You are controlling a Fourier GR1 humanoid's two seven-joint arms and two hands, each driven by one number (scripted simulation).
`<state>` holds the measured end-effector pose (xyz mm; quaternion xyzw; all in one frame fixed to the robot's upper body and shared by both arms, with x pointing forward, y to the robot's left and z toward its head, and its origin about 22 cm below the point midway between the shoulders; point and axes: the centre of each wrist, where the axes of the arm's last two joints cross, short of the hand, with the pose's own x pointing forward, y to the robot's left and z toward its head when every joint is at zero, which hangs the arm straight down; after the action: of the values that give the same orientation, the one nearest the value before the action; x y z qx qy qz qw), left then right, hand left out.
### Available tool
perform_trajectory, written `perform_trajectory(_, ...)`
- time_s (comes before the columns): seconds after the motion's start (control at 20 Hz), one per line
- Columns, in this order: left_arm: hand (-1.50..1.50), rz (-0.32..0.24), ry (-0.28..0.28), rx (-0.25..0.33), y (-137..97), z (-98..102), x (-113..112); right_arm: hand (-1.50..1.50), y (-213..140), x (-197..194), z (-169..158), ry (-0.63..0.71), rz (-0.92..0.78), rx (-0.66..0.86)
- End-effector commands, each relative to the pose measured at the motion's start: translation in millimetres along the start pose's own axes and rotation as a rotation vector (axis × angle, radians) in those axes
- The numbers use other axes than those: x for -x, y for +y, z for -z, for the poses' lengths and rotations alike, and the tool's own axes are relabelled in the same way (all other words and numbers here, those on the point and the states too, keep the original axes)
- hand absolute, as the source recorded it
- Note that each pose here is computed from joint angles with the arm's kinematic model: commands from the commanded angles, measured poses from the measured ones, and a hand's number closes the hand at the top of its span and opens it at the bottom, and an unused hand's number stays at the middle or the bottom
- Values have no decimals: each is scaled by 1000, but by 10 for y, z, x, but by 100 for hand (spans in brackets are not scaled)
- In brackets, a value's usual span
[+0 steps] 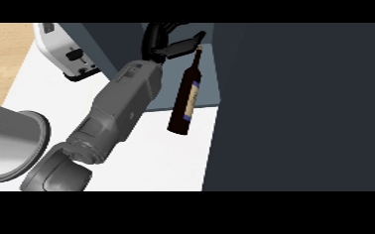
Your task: Pick up the wine, place it into the cabinet and close the cabinet
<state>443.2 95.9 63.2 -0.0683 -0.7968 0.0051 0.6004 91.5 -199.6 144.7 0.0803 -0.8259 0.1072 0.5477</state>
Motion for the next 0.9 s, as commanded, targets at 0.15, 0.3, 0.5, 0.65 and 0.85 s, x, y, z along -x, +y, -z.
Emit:
perform_trajectory(0.15,-150,-51,-1,63,-225,95,-163,-150,-18,-467,-121,-20,91,11)
perform_trajectory(0.3,-150,-49,23,66,-192,46,-100,-150,-40,-534,-153,3,84,-5)
perform_trajectory(0.5,-150,-87,5,69,-184,-2,-77,-150,-63,-501,-151,10,65,54)
perform_trajectory(0.65,-150,-132,24,88,-92,-169,106,-150,-43,-543,-144,-13,80,50)
perform_trajectory(0.85,-150,-194,9,137,-105,-306,165,-150,-56,-538,-125,8,65,34)
